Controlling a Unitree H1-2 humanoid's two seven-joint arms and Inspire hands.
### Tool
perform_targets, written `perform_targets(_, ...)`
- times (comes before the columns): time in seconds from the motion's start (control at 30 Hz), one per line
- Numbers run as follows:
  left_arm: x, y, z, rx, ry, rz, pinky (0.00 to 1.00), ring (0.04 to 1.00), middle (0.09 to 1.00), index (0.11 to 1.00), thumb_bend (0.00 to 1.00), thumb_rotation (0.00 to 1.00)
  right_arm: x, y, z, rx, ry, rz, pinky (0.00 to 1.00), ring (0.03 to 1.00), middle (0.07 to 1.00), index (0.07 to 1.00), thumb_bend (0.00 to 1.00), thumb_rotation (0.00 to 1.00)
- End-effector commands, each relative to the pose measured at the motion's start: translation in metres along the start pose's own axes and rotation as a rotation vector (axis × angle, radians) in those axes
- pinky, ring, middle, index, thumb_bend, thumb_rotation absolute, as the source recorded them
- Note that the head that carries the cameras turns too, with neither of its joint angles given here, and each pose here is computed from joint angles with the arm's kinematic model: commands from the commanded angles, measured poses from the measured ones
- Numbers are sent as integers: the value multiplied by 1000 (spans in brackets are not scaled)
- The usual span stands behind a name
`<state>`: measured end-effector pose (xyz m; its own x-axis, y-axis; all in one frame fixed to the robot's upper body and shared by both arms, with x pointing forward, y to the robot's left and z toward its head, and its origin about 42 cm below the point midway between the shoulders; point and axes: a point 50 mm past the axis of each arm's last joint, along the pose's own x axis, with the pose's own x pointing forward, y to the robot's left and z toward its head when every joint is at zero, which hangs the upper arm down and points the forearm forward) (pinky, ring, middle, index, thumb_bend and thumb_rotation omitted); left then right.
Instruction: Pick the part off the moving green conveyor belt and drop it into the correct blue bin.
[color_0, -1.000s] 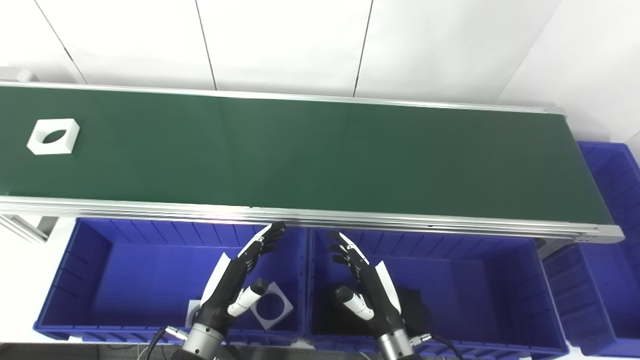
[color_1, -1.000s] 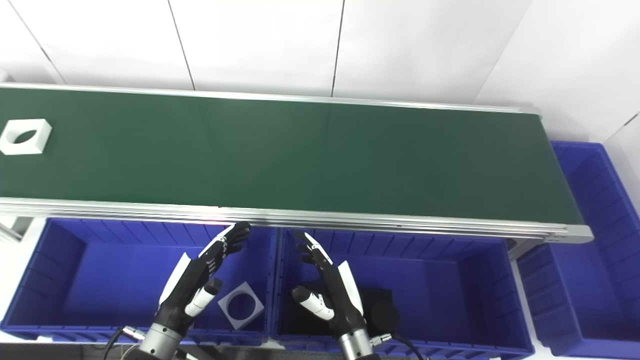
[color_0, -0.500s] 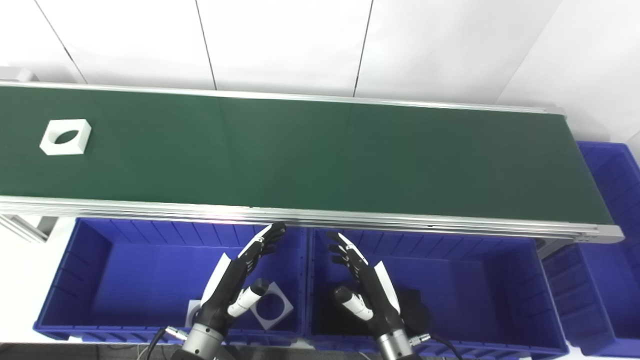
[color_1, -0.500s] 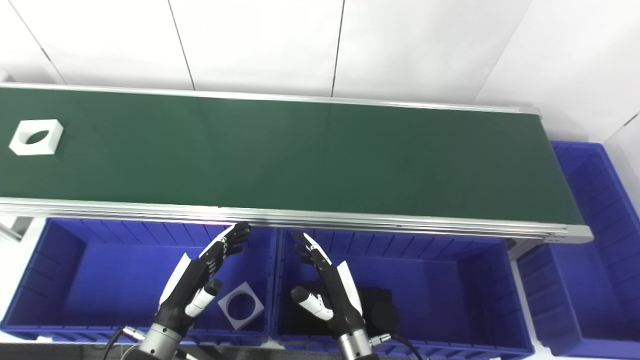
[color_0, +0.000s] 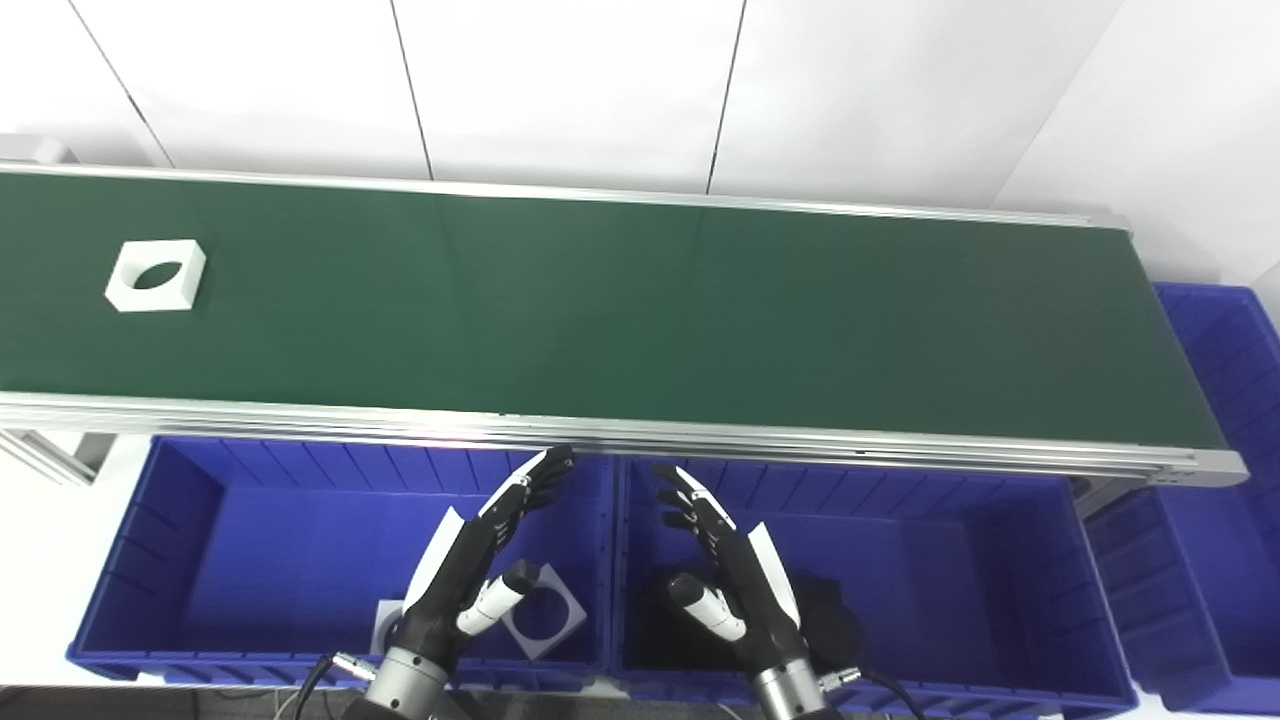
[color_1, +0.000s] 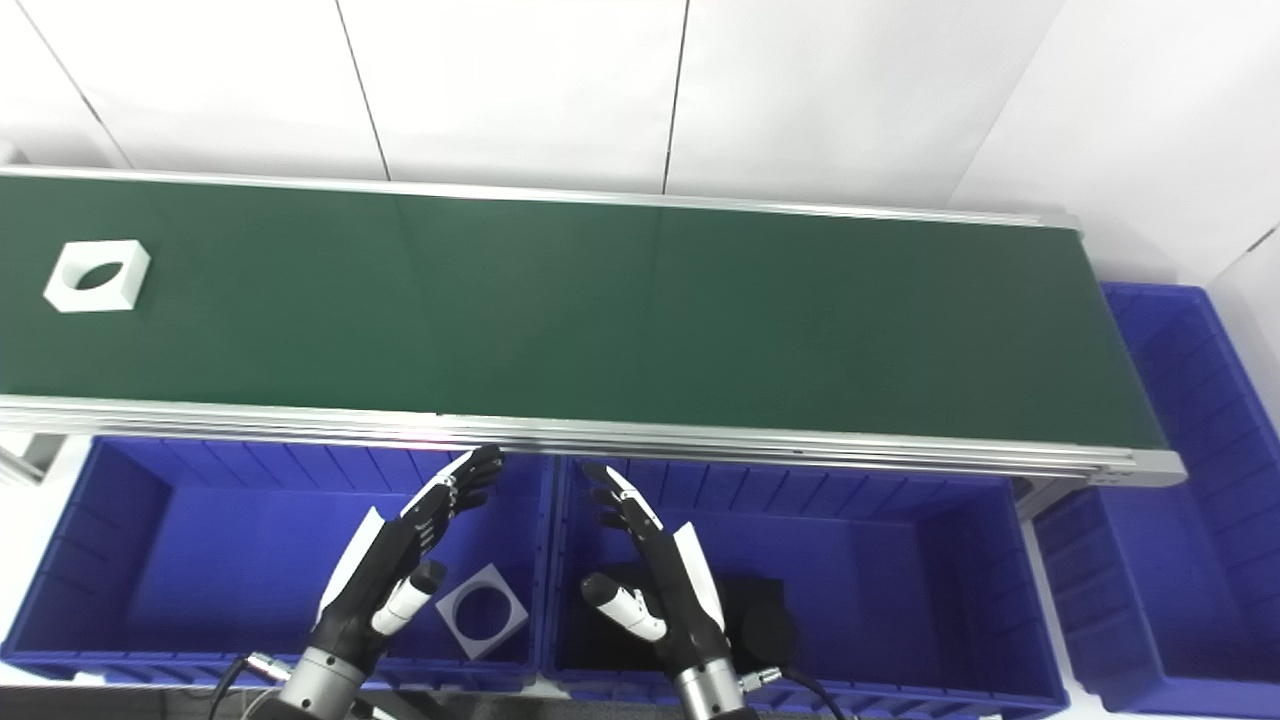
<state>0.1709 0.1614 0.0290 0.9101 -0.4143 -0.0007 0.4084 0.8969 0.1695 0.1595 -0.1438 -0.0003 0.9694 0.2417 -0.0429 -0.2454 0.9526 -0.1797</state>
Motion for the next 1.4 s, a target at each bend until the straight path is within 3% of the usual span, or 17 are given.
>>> perform_targets(0.0, 4, 2, 7, -8, -52, 9, 875, 902, 898, 899, 861, 1000, 7, 2, 13, 24, -85, -2, 814, 880, 931, 899, 921, 950)
perform_targets(1.37, 4, 4, 5, -13, -44, 6, 868, 895, 894, 891, 882, 999, 8, 6, 11, 26, -77, 2, 817, 879, 934, 899, 919, 941)
